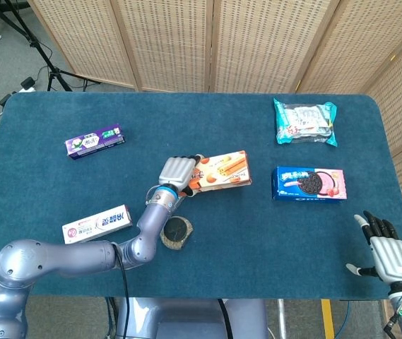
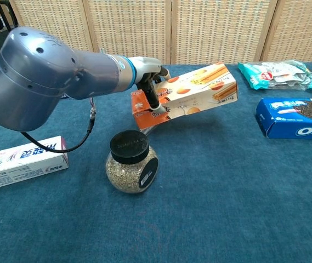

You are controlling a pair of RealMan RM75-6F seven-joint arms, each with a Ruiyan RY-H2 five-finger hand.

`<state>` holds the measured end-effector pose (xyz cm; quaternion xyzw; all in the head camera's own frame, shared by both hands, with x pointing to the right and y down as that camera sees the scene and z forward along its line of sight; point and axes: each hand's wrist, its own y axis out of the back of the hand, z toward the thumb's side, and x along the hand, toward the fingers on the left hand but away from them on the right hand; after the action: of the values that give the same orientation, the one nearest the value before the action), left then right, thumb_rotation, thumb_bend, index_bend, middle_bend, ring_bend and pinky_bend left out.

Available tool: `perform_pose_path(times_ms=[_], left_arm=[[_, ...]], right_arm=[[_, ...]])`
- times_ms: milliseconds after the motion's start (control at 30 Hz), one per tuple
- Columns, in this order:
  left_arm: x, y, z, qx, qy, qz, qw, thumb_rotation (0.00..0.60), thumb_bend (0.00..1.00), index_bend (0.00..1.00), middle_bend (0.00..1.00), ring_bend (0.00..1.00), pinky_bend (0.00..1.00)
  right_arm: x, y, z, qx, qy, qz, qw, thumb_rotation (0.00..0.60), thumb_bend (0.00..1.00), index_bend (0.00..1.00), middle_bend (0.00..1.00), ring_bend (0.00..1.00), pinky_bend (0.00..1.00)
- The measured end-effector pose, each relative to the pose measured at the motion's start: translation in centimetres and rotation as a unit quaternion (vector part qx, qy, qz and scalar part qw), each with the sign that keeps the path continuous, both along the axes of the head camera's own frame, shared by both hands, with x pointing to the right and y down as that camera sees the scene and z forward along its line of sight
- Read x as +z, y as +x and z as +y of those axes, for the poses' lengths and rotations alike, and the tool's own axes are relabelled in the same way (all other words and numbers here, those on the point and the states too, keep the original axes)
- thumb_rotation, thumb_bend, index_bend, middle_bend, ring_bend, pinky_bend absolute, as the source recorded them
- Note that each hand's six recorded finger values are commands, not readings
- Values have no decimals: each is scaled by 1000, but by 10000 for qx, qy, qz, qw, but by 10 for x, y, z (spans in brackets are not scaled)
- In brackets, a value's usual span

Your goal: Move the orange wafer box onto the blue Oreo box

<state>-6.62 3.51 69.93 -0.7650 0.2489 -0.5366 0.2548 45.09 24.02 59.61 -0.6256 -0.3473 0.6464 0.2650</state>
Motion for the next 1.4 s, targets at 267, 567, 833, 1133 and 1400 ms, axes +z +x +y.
perform_pose_path(times_ms=[267,567,833,1133,1400], left_arm=[[7,22,5,68,-34,76,9999,600,482,709,344,410,356],[18,33,12,216,-39,28,9998,600,318,327,15,22,71],[23,33,15,718,233,-266,9968,600,133,28,0,0,0],[21,21,10,587,229,-200,9978,600,58,0,0,0,0],[14,13,4,435,229,-79,9988,600,44,0,0,0,0]], right_arm=[[0,5,-1,75,10,-22,10000,600,0,0,0,0,0],[-1,5,-2,79,59,-88,9999,600,0,0,0,0,0],[-1,5,-2,59,91,-96,9999,600,0,0,0,0,0],[0,5,-1,41,62,-52,10000,600,0,0,0,0,0],[0,2,-1,-3,63,-41,10000,600,0,0,0,0,0]])
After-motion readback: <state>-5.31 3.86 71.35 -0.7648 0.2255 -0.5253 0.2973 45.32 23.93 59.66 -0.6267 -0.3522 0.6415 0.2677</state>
